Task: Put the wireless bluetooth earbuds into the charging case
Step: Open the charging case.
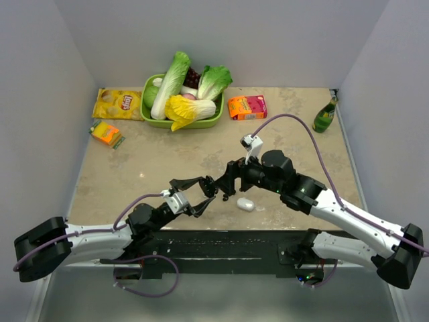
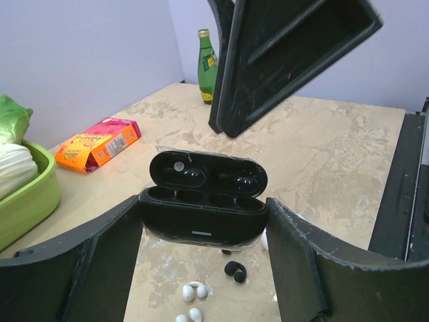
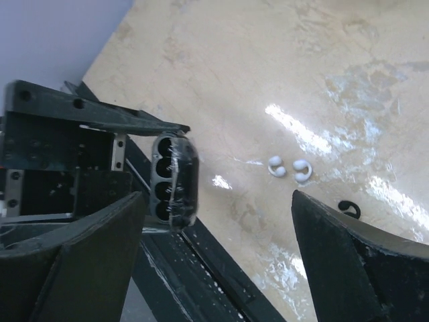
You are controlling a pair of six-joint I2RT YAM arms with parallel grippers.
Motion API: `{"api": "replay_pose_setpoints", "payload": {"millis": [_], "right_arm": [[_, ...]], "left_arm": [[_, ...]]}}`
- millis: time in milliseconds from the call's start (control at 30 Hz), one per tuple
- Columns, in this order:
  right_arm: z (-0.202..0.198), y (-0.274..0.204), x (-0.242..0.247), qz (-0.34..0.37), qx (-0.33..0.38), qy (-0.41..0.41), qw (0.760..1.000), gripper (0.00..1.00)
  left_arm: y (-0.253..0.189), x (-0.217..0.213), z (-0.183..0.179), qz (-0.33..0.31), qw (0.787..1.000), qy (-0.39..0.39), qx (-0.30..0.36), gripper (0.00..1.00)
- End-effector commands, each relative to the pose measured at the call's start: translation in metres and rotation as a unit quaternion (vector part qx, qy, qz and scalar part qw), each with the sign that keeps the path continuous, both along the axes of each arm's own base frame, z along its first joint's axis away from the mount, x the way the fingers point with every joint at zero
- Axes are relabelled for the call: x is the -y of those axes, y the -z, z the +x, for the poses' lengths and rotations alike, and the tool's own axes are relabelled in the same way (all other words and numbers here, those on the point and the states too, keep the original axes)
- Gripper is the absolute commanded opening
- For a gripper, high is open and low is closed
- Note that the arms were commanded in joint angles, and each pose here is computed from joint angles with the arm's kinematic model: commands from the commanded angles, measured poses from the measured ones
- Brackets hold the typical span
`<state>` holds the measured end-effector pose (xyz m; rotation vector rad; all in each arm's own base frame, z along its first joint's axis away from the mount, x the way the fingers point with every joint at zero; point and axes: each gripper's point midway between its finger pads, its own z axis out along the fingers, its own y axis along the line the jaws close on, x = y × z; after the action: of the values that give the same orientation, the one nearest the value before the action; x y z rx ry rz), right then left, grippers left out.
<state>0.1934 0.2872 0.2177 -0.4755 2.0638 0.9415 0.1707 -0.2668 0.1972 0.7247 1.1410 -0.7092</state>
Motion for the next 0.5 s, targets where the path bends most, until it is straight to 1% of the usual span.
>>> {"api": "replay_pose_setpoints", "payload": {"millis": [0,67,100,167,200,467], "right_arm": [[0.0,-0.03,-0.008,0.045,0.032,-0.014,0.998,0.91],[-0.001,-0.03,-0.012,0.045,0.033,-0.026,0.998,0.86],[0.0,-0.026,-0.015,0.04,0.03,-0.031,0.998,0.79],[-0.002,-0.026,-0.02,0.043,0.028,-0.044,0.998,0.76],[-0.002,-0.024,-0.021,0.043,0.025,-0.048,0.998,0.73],[0.002,-0.018,-0.027,0.038,0.027,-0.052,0.998,0.65]], "left_arm": [[-0.011,-0.006,-0.002,-0.022,1.0,-0.005,0.019,0.0],[-0.013,-0.005,-0.002,-0.026,0.999,-0.006,0.019,0.0],[-0.014,-0.004,-0.002,-0.026,0.999,-0.004,0.019,0.0],[-0.016,-0.002,-0.001,-0.027,0.999,-0.004,0.021,0.0],[-0.016,-0.002,-0.001,-0.026,0.999,-0.002,0.021,0.0],[-0.019,0.002,-0.002,-0.028,0.999,0.002,0.022,0.0]]}}
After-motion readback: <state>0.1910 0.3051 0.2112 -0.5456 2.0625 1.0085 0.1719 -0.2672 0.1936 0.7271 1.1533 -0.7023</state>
